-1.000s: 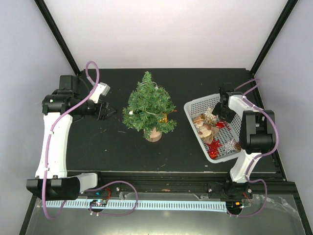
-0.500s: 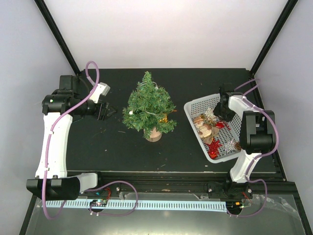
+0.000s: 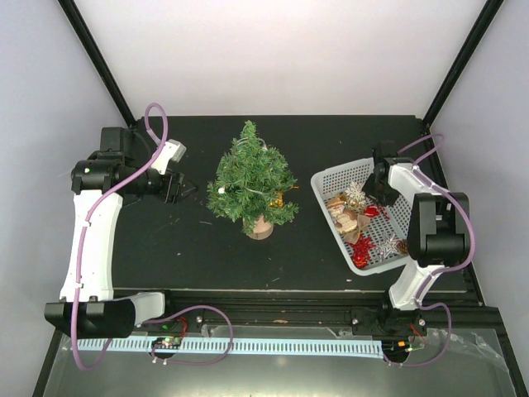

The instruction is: Decorate the small christmas tree

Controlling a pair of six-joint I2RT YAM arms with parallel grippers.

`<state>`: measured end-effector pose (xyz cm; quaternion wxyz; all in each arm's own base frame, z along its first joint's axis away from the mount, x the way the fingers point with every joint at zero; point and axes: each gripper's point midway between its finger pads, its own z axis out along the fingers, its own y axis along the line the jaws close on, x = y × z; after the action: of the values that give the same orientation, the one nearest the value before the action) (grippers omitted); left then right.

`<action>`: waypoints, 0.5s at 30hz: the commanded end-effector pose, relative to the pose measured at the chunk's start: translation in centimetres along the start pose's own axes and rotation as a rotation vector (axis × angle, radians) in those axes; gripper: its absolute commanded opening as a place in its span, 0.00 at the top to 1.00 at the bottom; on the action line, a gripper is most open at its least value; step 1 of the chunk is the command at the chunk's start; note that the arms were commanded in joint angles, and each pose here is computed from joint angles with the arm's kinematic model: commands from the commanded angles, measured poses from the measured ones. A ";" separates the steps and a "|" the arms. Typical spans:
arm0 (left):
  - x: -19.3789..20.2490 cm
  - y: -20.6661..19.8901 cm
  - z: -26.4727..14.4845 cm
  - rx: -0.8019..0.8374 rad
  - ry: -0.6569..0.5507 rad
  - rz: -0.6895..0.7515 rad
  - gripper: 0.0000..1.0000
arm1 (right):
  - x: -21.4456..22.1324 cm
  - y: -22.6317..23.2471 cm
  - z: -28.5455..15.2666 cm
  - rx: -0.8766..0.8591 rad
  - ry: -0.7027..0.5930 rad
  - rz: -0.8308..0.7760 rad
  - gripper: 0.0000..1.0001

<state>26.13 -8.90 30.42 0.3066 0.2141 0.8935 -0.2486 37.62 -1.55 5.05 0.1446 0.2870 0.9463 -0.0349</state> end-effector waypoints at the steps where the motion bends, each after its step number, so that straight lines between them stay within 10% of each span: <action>1: -0.1 -0.6 -0.5 0.017 -0.022 0.017 0.40 | -0.3 -0.9 -0.9 0.019 -0.032 -0.005 0.76; 15: 0.2 -0.8 -0.7 0.018 -0.017 0.023 0.40 | 0.6 -0.9 -2.5 -0.037 -0.027 -0.010 0.86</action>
<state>25.82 -9.01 30.45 0.3082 0.2169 0.8916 -0.2511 36.77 -1.59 5.52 0.1468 0.2795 0.9482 -0.0351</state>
